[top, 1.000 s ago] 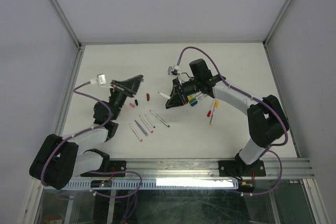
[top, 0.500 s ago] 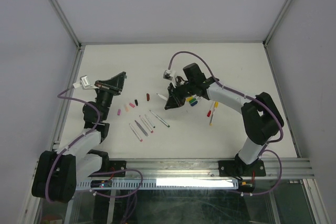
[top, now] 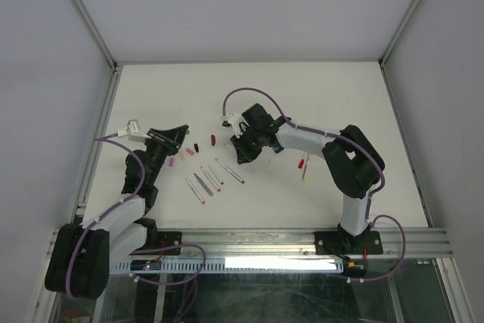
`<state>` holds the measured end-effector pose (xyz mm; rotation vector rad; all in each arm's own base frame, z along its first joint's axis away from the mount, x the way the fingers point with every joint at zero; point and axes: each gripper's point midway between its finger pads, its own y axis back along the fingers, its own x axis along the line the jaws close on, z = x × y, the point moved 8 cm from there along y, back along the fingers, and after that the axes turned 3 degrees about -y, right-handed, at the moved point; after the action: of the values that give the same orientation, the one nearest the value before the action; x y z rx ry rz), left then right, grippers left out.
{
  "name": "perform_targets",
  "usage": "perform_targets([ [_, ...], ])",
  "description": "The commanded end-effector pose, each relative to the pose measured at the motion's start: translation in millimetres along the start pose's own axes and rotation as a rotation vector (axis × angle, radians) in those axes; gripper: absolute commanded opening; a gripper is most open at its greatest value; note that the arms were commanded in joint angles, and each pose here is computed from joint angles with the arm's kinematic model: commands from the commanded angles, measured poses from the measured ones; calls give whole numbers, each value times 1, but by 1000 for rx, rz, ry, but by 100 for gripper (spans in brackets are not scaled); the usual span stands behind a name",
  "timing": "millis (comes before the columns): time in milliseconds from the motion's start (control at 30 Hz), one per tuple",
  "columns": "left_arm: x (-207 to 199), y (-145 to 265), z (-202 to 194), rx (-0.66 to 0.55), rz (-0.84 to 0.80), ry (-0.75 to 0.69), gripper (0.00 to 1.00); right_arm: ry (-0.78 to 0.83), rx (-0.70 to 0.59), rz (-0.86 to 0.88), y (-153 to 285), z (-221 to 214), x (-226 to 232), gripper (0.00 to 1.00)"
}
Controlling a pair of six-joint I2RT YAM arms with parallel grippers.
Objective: Open the pen caps
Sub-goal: Place the pen at the center of the board.
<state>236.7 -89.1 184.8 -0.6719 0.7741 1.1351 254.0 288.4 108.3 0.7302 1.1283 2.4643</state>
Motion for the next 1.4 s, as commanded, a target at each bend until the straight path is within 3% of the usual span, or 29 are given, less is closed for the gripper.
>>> perform_targets([
  [0, 2, 5, -2, 14, -3, 4, 0, 17, 9, -62, -3, 11, 2, 9],
  [300, 6, 8, -6, 21, 14, 18, 0, -4, 82, -66, -10, 8, 0, 13],
  [900, 9, 10, -12, 63, 9, 50, 0, -6, 104, -41, -9, 10, 1, 34],
  [1100, 5, 4, -15, 123, -16, 45, 0, 25, 53, -12, 7, 23, 4, 46],
  [1367, -2, -9, -27, 206, -10, 24, 0, 65, -100, 60, 56, 44, 0, 48],
])
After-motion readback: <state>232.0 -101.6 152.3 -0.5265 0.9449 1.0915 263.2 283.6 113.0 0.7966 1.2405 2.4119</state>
